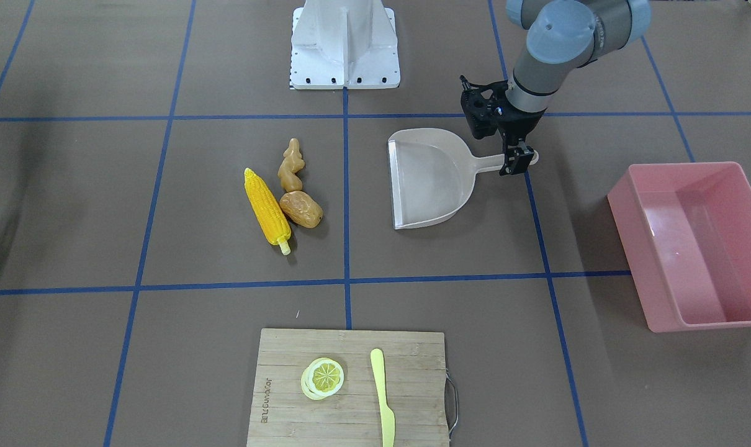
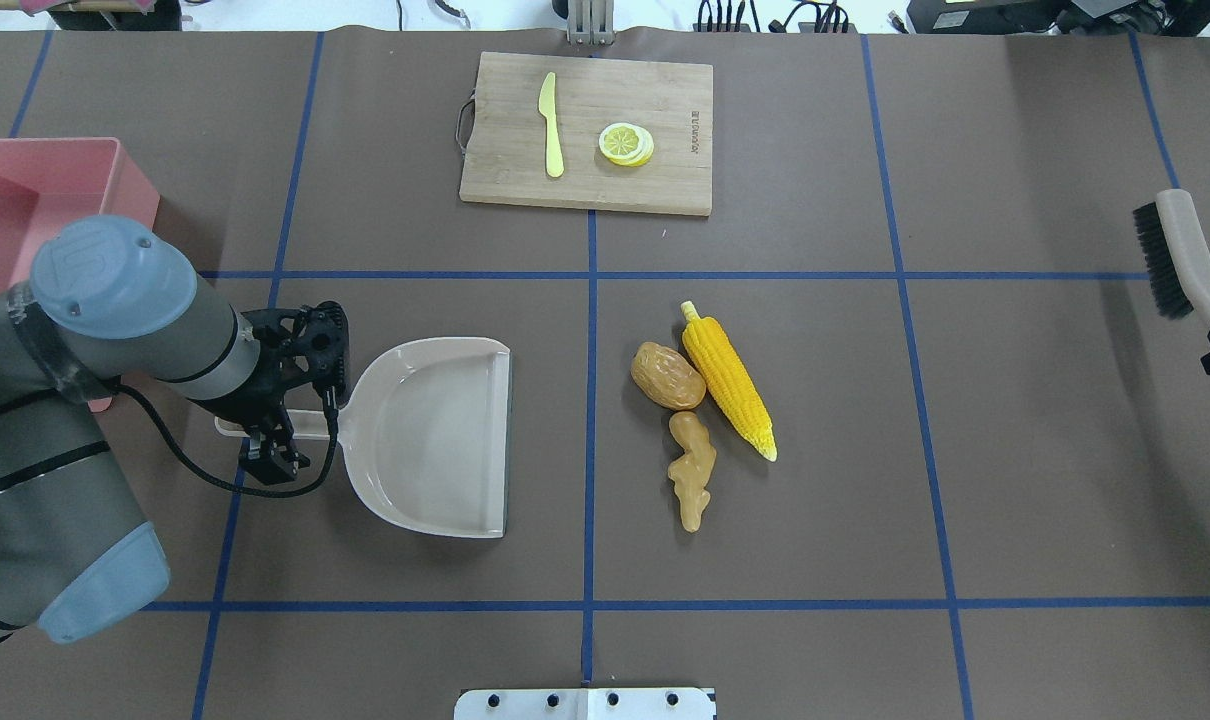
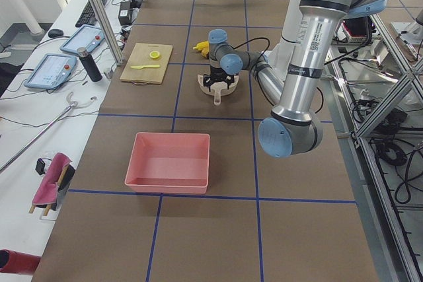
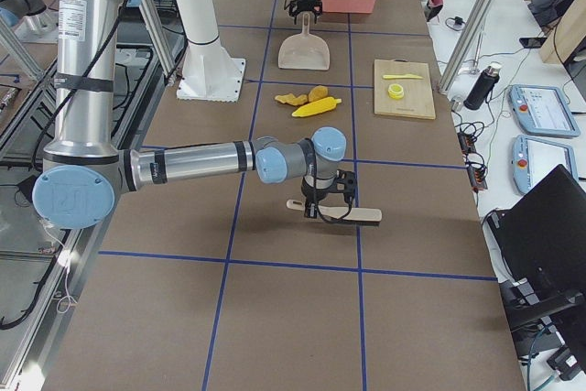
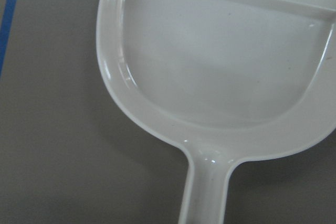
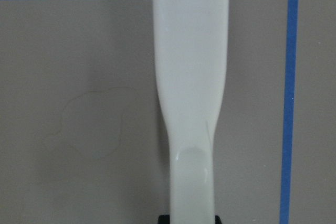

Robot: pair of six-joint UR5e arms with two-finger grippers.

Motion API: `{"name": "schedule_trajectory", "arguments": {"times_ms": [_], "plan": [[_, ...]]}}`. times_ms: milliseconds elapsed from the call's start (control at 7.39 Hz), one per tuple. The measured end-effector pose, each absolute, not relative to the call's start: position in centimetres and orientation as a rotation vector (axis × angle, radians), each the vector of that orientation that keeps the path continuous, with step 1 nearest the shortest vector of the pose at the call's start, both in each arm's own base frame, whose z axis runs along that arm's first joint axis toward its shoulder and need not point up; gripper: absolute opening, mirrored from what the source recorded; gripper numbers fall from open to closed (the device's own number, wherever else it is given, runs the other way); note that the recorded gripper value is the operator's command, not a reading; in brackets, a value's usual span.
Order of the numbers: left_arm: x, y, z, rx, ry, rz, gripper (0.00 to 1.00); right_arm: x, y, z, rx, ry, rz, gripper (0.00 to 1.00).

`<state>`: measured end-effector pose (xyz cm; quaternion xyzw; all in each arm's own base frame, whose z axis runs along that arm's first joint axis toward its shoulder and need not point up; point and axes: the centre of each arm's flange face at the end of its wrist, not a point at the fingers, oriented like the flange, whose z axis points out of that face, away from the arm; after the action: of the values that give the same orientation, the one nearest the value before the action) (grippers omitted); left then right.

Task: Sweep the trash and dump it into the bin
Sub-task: 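Lift the white brush with the right gripper while the left holds the dustpan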

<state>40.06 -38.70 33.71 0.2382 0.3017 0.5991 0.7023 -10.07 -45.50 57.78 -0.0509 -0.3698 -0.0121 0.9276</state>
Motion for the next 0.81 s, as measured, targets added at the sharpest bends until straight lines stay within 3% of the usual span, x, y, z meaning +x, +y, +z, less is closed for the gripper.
{"name": "schedule_trajectory", "arguments": {"times_ms": [676, 811], "plan": [[38.6, -37.5, 39.3, 0.573, 0.632, 1.476, 0.98, -16.8, -44.0, 47.9, -0.134, -0.881, -0.14, 0.0], [39.2, -37.9, 39.7, 0.568, 0.631, 1.479, 0.69, -19.1, -44.8, 45.3, -0.139, -0.901, -0.124, 0.0]]}}
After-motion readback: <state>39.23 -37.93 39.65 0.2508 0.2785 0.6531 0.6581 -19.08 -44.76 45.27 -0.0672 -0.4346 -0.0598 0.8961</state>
